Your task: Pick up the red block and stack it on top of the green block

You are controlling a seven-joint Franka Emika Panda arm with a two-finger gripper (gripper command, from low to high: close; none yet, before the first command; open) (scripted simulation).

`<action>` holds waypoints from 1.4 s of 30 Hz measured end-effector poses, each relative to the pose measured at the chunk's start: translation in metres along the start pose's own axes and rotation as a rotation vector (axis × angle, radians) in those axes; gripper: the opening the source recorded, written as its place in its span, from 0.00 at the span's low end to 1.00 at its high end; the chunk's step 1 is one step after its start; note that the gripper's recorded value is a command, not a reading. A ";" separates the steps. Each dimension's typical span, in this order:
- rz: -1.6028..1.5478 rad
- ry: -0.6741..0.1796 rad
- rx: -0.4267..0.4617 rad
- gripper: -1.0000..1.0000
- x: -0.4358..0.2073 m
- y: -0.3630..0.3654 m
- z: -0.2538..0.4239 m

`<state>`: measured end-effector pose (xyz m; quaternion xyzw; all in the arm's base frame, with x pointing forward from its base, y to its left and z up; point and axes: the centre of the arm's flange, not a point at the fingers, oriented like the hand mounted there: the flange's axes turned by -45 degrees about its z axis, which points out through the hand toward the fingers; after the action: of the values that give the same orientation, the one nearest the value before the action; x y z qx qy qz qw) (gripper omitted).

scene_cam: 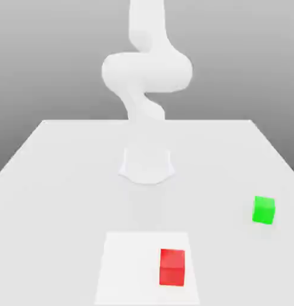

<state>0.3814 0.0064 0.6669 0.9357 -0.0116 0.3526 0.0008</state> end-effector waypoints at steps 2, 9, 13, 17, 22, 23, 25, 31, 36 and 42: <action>0.005 -0.067 -0.008 0.50 -0.007 -0.005 0.046; 0.022 -0.288 -0.028 0.50 -0.059 -0.019 0.189; 0.032 -0.413 -0.034 0.50 -0.107 -0.026 0.258; 0.042 -0.538 -0.035 0.50 -0.166 -0.033 0.316; 0.057 -0.692 -0.031 0.50 -0.248 -0.043 0.370; 0.060 -0.706 -0.031 0.50 -0.260 -0.043 0.379; 0.063 -0.716 -0.030 0.50 -0.277 -0.043 0.397; 0.063 -0.720 -0.030 0.00 -0.302 -0.043 0.422; 0.063 -0.719 -0.030 0.00 -0.298 -0.043 0.418; 0.050 -0.720 -0.021 0.00 -0.268 -0.069 0.371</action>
<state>0.4261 0.0779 0.2115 0.9993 -0.0376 0.0004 -0.0022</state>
